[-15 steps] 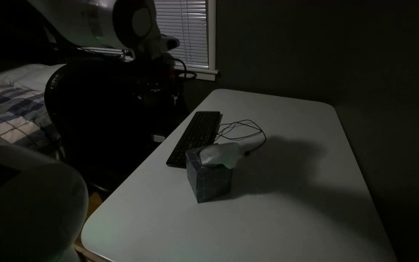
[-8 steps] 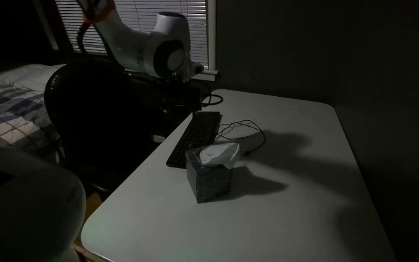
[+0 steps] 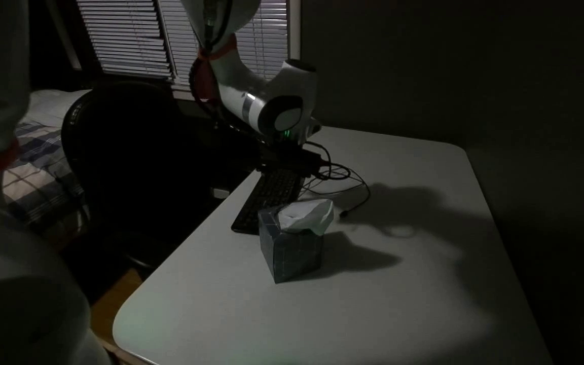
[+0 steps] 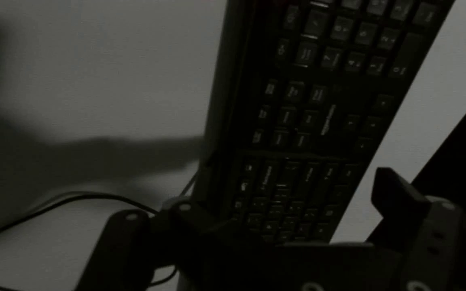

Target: Move the keyboard to the right

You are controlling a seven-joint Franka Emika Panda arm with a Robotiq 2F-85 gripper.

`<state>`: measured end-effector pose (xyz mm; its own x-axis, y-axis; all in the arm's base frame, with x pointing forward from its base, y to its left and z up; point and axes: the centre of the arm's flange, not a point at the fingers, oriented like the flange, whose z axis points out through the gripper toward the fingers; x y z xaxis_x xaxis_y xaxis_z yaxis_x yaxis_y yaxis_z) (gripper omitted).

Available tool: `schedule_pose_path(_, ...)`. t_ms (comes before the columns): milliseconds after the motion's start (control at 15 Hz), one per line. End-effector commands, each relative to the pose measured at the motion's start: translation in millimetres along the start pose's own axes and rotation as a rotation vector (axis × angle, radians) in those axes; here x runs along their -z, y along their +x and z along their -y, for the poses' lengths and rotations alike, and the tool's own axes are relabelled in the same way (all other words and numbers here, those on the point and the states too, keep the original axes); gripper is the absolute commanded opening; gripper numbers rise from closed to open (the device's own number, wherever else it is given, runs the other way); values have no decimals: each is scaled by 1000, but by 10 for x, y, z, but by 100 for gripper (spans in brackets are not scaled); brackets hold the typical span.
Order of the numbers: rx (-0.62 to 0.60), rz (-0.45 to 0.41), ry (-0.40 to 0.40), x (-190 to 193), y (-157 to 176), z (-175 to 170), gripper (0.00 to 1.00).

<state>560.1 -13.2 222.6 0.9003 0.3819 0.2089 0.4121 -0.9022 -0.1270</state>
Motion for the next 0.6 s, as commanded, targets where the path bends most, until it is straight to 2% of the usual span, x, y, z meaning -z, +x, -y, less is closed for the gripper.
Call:
schedule_pose_path(0, -8, 3, 5, -31, -6, -62, 100)
schedule_pose_path(267, -13, -6, 1, -161, 27, -84, 100)
schedule_pose_path(333, -25, 6, 26, -218, 22, -106, 100)
schedule_pose_path(533, -51, 16, 38, -387, -18, -226, 100)
